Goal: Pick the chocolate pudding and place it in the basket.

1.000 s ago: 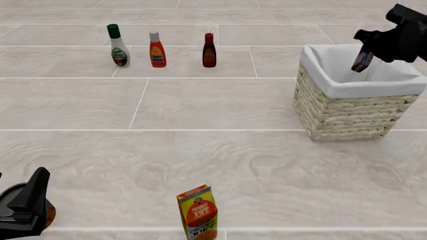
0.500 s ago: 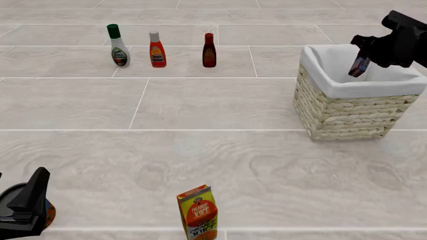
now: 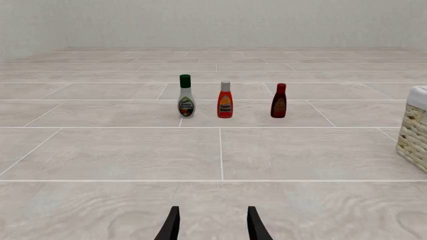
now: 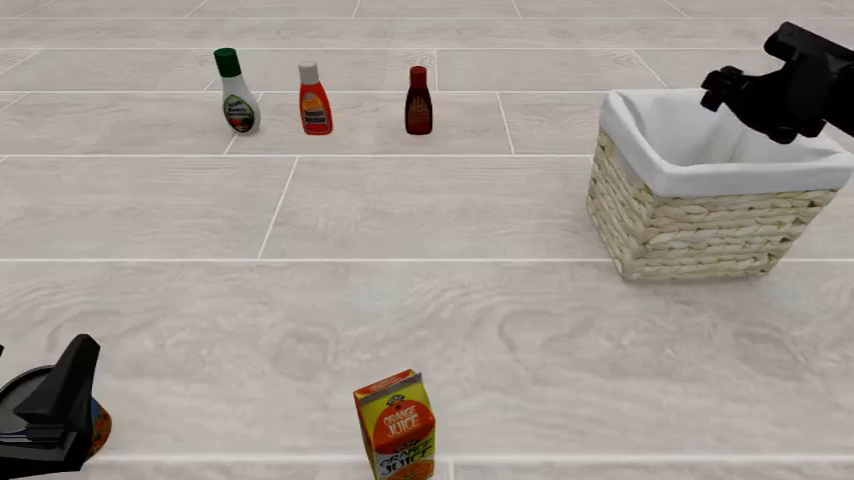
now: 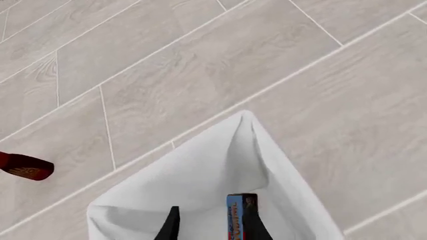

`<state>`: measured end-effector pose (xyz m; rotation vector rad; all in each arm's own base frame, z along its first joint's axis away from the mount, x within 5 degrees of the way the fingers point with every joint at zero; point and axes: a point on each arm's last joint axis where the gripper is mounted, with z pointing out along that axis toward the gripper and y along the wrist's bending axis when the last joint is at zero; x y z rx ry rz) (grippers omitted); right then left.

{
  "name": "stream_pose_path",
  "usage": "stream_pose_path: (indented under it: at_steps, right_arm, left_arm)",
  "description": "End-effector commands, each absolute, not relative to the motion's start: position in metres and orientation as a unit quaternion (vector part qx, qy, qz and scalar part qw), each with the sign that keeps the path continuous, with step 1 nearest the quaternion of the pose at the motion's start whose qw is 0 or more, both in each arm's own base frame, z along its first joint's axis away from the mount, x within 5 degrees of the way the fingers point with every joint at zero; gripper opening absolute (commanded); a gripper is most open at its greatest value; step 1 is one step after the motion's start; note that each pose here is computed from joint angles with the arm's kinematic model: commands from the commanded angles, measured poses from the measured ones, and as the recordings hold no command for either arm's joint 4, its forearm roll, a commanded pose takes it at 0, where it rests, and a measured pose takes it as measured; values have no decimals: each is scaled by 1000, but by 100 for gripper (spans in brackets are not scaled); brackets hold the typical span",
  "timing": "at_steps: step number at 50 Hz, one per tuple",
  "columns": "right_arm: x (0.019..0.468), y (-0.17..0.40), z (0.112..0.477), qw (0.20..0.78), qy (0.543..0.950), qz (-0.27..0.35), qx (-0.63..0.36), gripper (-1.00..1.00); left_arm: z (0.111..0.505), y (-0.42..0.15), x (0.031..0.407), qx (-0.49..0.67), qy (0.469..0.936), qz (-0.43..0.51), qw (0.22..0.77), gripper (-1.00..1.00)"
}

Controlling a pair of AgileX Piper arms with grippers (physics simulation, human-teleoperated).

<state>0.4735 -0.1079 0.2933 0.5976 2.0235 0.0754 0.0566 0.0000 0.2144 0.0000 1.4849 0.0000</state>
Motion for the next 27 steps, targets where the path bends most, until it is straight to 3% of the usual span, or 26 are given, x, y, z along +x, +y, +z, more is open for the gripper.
stream_pose_path:
  at_steps: [1, 27]
  right_arm:
    - [474, -108, 293, 492, 834, 32, 248, 100]
    - [472, -103, 299, 495, 831, 39, 251, 100]
  left_arm:
    - [214, 0, 57, 0, 676, 0, 737, 100]
    - [214, 0, 57, 0, 676, 0, 737, 100]
